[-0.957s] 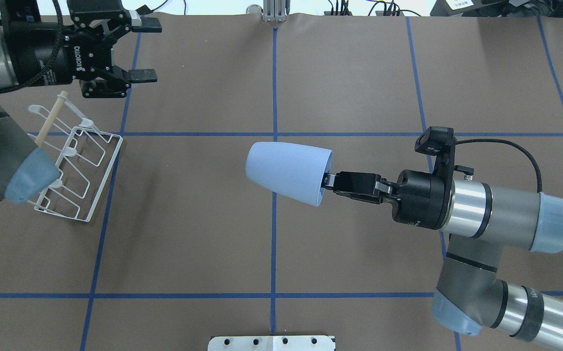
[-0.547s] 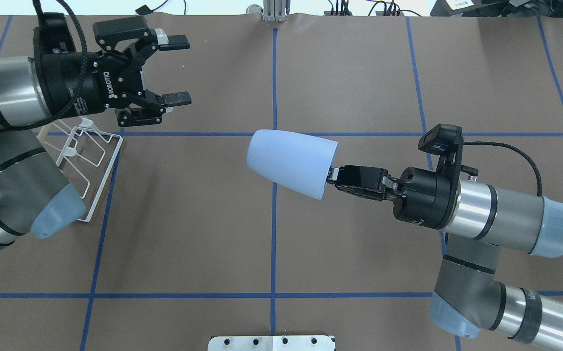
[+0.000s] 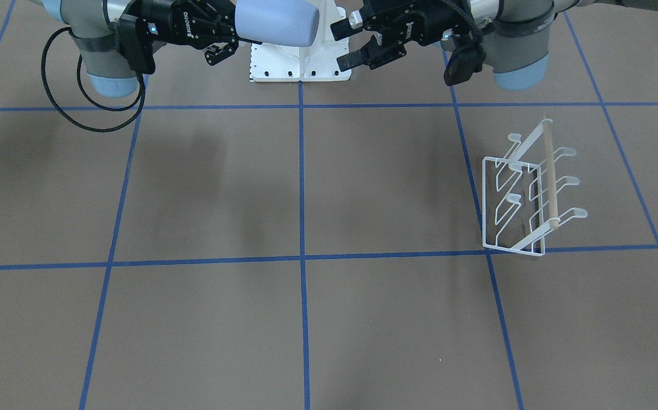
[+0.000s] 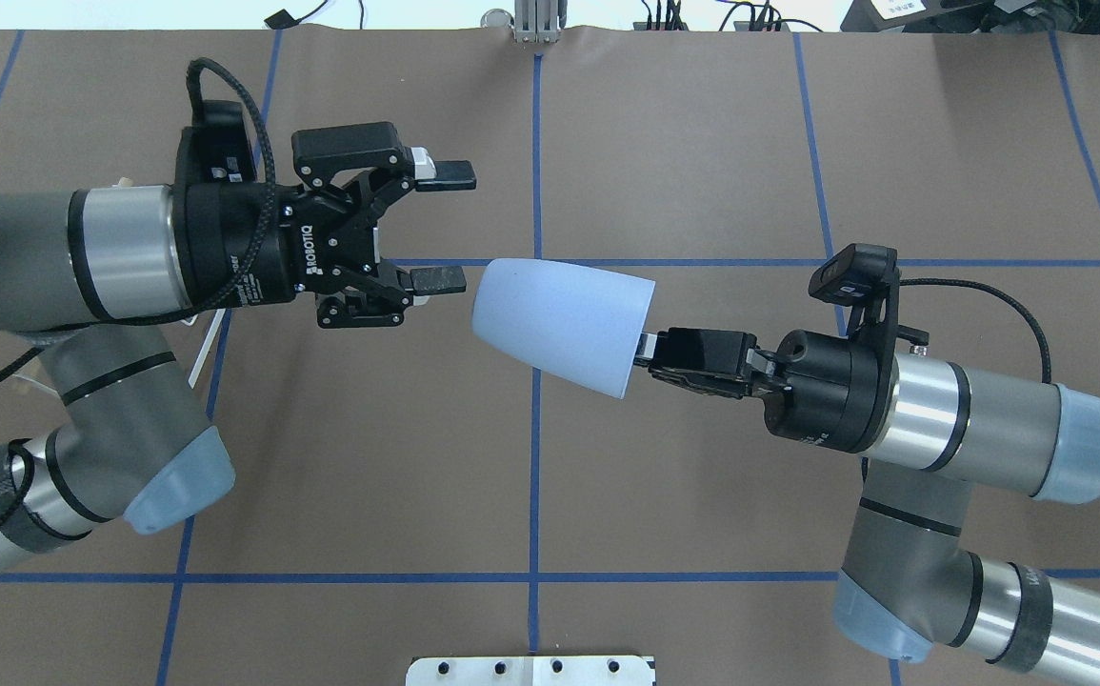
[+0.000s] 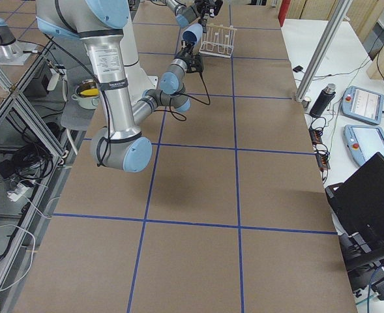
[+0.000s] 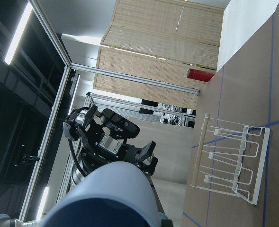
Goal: Hang cup on cup holder
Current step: 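Hold the cup sideways with the right gripper while the left gripper reaches toward its base, then close the left gripper on the cup's closed end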
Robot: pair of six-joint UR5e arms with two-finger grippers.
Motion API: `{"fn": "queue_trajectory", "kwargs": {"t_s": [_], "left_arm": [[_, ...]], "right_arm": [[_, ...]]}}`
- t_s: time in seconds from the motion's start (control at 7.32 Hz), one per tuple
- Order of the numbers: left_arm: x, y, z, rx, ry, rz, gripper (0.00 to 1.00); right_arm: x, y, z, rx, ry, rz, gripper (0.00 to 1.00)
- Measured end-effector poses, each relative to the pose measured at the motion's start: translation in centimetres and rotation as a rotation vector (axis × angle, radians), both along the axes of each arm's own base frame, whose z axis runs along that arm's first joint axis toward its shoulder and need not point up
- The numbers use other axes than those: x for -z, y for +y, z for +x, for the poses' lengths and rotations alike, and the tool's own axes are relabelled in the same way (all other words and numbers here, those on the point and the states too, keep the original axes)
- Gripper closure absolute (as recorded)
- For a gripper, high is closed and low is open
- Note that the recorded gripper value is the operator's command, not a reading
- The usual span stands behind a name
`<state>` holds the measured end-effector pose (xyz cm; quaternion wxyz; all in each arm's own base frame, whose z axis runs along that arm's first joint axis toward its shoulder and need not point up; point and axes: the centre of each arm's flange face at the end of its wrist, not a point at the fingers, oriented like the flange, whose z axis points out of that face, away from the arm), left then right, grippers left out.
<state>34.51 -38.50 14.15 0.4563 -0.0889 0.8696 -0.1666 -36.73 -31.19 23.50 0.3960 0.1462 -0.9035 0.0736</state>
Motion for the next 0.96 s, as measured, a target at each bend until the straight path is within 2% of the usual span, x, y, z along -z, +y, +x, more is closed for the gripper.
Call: {"fn": "queue_trajectory", "kwargs": {"t_s": [0.41,0.96], "left_arm": [[0.6,1.6,0.8,-0.058,0.003,0.028,0.02],[0.8,2.6,1.3,-0.089,0.009,0.037,0.03]], "right_arm": [[0.1,0.3,0.0,0.021,0.000,0.018,1.00],[0.0,0.3,-0.1,0.023,0.002,0.019,1.00]]}}
